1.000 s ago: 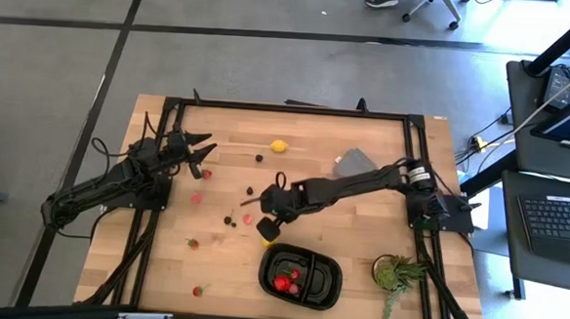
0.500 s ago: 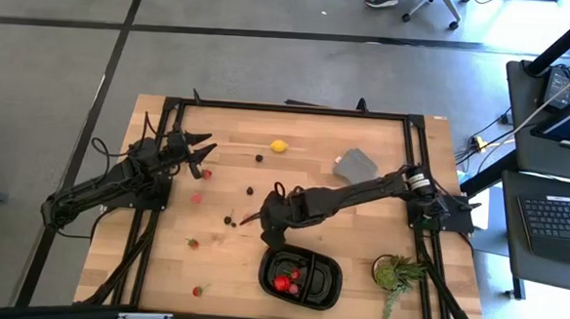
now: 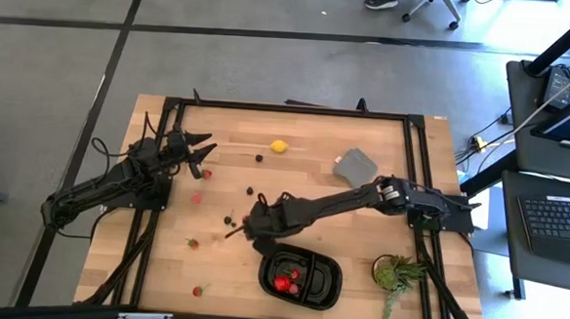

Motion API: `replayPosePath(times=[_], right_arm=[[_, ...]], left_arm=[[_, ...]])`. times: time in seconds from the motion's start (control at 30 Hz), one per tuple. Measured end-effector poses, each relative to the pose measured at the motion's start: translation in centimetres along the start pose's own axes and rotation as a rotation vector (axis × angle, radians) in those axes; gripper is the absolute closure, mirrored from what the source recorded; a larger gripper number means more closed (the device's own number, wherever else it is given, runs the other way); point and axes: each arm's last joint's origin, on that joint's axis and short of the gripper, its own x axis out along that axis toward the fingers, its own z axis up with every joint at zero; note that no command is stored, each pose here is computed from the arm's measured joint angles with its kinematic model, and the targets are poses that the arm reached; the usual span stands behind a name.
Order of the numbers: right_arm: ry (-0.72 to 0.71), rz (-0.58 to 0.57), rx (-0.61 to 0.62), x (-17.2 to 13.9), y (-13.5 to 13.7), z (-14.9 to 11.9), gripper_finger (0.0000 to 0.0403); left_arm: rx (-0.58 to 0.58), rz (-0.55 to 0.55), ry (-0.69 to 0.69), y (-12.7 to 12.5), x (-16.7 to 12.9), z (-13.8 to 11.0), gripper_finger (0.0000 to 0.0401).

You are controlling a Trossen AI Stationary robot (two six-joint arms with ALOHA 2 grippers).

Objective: Pick and placing Produce into tupperware
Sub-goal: Put the lemon into the black bin

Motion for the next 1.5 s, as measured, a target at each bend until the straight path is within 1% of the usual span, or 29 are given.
replayPosePath(times=[0.23, 0.3, 0.4, 0.47, 0.53, 0.57, 0.6, 0.63, 0.73, 0.87, 1.0, 1.1, 1.5], right_arm=[[-0.014, 0.018, 0.171, -0.3, 0.1, 0.2, 0.0028], [-0.021, 0.028, 0.253, -0.4, 0.2, 0.3, 0.0028], [-0.018, 0.085, 0.395, -0.4, 0.5, 0.5, 0.0028], [0.013, 0.149, 0.41, -0.5, 0.8, 0.7, 0.0028], [0.027, 0.193, 0.381, -0.5, 1.0, 0.8, 0.0028], [0.014, 0.211, 0.392, -0.5, 1.2, 0.9, 0.0028], [0.014, 0.219, 0.432, -0.5, 1.2, 1.0, 0.0028], [0.022, 0.214, 0.478, -0.6, 1.2, 0.9, 0.0028], [0.027, 0.17, 0.562, -0.6, 1.0, 0.7, 0.0028], [0.043, 0.093, 0.639, -0.5, 0.5, 0.2, 0.0028], [0.079, 0.043, 0.685, 0.4, 0.5, -0.3, 0.0028], [0.098, 0.041, 0.702, 0.7, 0.7, -0.5, 0.0028], [0.106, 0.038, 0.695, 1.0, 0.9, -0.8, 0.0028]], left_arm=[[0.0, -0.001, 0.001, 0.0, 0.0, 0.0, 0.0236], [0.0, -0.001, 0.001, 0.0, 0.0, 0.0, 0.0236], [0.0, -0.001, 0.001, 0.0, 0.0, 0.0, 0.0236], [0.0, -0.001, 0.001, 0.0, 0.0, 0.0, 0.0236], [0.0, -0.001, 0.001, 0.0, 0.0, 0.0, 0.0236], [0.0, -0.001, 0.001, 0.0, 0.0, 0.0, 0.0236], [0.0, -0.001, 0.0, 0.0, 0.0, 0.0, 0.0236], [0.0, -0.001, 0.001, 0.0, 0.0, 0.0, 0.0236], [0.0, -0.001, 0.001, 0.0, 0.0, 0.0, 0.0236], [0.0, -0.001, 0.001, 0.0, 0.0, 0.0, 0.0236], [0.0, -0.001, 0.0, 0.0, 0.0, 0.0, 0.0236], [0.0, -0.001, 0.001, 0.0, 0.0, 0.0, 0.0236], [0.0, -0.001, 0.001, 0.0, 0.0, 0.0, 0.0236]])
